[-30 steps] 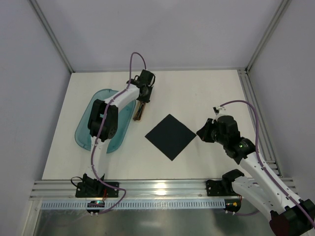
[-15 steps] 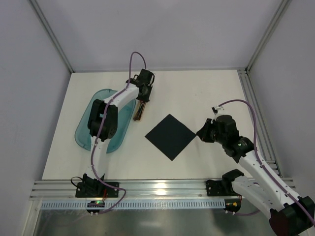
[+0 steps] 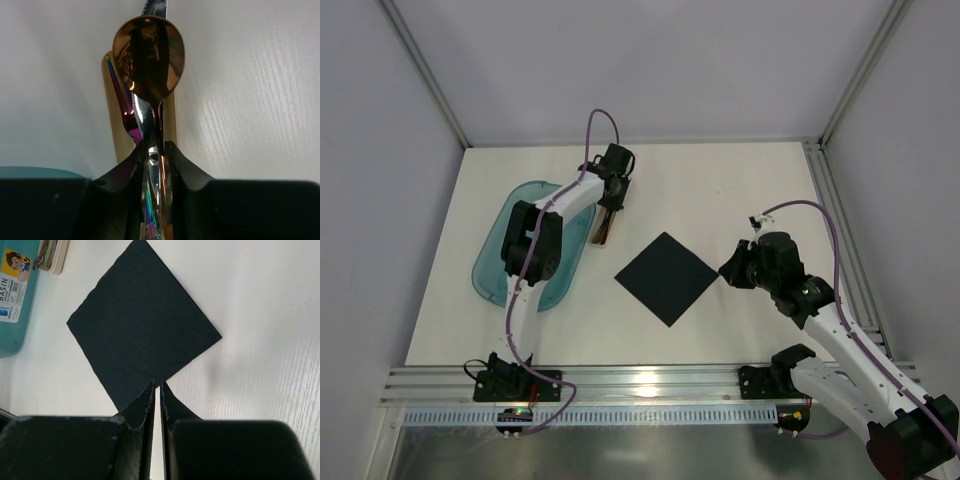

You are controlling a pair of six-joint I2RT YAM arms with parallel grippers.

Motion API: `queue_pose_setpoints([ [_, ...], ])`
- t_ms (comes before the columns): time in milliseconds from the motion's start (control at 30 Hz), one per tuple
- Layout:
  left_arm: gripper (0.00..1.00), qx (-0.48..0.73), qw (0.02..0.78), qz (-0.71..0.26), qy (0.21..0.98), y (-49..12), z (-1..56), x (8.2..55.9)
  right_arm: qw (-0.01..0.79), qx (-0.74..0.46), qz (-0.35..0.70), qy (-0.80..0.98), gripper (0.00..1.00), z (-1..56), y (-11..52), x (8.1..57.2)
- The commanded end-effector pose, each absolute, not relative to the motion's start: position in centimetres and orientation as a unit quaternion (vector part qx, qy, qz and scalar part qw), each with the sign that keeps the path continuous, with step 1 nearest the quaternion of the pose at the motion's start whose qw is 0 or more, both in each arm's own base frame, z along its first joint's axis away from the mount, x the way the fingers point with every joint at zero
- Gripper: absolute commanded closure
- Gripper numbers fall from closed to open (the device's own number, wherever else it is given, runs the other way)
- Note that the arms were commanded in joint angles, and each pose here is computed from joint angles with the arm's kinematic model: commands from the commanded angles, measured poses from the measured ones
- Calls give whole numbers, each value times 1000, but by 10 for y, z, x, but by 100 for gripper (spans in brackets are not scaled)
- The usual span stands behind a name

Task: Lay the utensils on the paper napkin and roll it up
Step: Pick up the utensils from the container.

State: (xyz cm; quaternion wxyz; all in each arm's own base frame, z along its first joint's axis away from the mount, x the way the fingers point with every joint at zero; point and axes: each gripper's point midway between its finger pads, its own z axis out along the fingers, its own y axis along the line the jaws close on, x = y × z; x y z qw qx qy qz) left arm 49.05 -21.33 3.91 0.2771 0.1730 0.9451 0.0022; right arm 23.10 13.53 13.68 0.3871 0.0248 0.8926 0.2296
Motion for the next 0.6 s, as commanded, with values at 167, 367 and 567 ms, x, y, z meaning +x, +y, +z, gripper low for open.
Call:
queue_pose_setpoints([
  [167,96,171,270,10,948,-208,33,490,419,20,240,875,91,162,138,239],
  [367,100,157,285,11,946,-207,56,492,421,21,244,873,91,164,139,239],
  [567,100,145,296,19,944,-204,79,495,418,23,244,875,91,161,139,238],
])
